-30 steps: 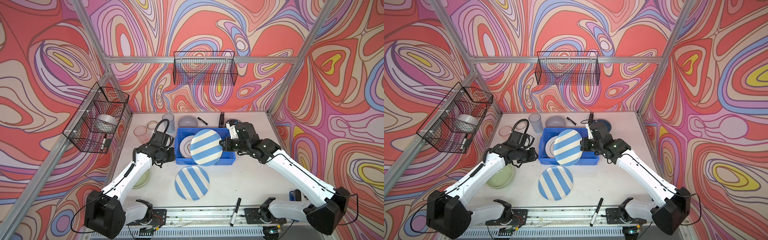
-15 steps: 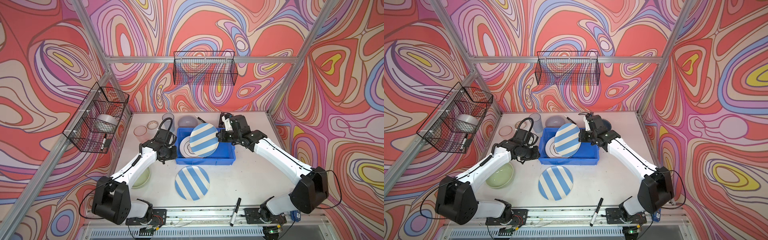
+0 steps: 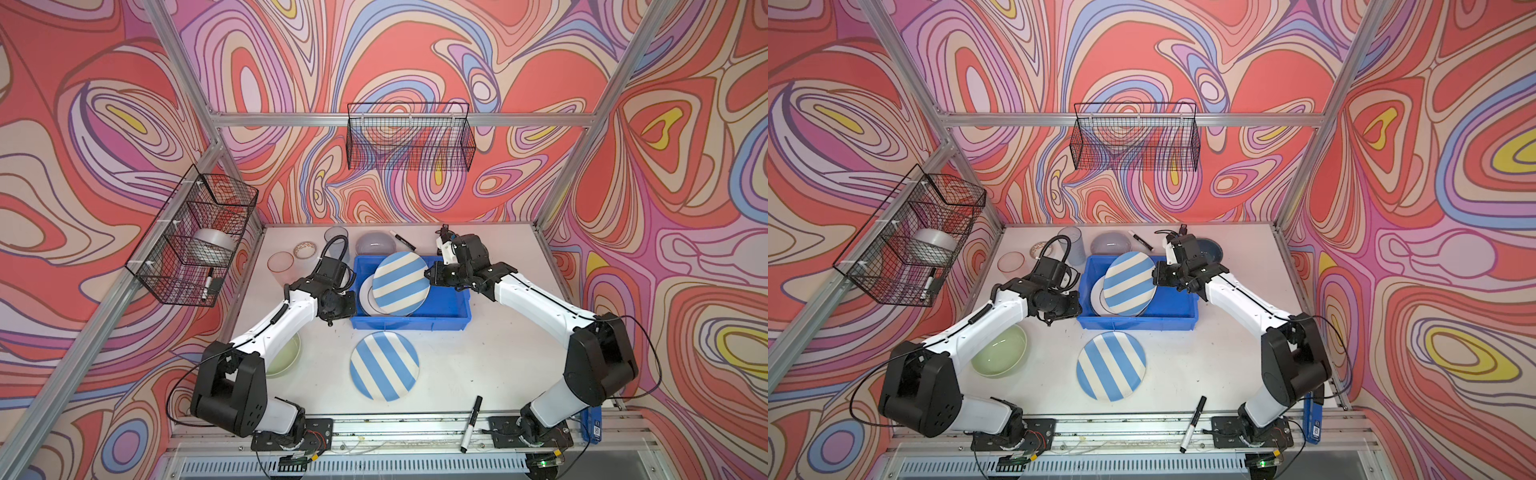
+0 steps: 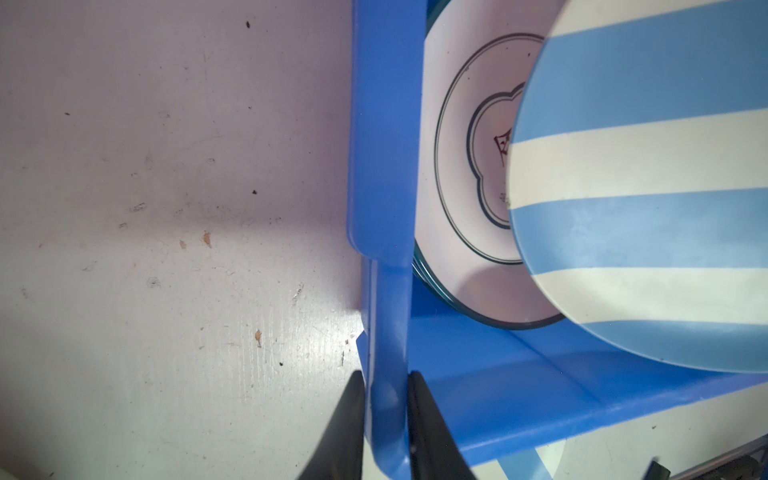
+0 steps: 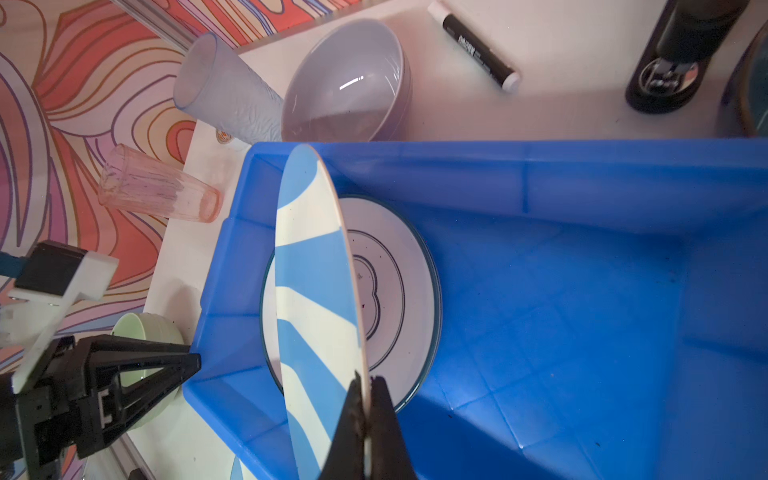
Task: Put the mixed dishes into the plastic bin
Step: 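Lower the striped plate upright into the bin against the white plate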
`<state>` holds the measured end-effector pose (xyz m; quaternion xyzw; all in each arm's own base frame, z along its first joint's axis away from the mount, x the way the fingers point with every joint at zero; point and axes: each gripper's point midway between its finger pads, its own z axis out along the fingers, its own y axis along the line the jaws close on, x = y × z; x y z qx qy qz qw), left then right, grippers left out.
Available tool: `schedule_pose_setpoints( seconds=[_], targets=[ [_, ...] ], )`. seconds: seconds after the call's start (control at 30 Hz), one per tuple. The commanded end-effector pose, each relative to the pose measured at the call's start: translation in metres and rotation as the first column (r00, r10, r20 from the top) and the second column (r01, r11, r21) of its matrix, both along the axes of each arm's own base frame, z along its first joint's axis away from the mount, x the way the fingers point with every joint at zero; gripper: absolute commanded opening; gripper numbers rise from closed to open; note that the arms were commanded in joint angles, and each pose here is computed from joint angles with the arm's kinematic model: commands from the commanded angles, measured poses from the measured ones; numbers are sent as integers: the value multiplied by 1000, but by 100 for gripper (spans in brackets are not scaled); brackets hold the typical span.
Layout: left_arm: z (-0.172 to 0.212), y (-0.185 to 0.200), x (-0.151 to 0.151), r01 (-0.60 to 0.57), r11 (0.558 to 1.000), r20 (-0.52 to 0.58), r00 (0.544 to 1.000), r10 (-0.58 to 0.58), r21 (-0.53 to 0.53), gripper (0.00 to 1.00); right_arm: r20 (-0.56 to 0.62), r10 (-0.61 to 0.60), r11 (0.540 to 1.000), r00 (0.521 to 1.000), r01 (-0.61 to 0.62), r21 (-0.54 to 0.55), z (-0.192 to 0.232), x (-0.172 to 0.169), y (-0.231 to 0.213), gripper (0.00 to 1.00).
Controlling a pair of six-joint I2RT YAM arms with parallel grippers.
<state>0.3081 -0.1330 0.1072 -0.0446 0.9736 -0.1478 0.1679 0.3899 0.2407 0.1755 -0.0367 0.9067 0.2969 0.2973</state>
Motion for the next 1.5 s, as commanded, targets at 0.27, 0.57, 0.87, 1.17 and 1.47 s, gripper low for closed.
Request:
schedule_pose_setpoints(
  seconds=[0.27,0.57,0.87,1.17,1.47],
  targets=[
    [2,-4,7,5,1000,11,1000,-5,-24,21,-80,30,996,996,-23,85,-26,-5,14,0],
    [2,-6,8,3,999,9,1000,-3,-36,21,-148,21,997,989,-11,71,-51,-10,12,0],
    [4,-6,8,3,999,11,1000,-3,-40,21,-189,4,1000,982,-2,13,-70,-10,7,8],
    [4,-8,9,3,999,7,1000,-3,-49,21,-214,-18,999,977,9,-44,-85,-12,0,20],
    [6,-8,9,6,999,9,1000,-5,-46,21,-237,-22,994,971,-3,-106,-105,-13,7,25]
  ],
)
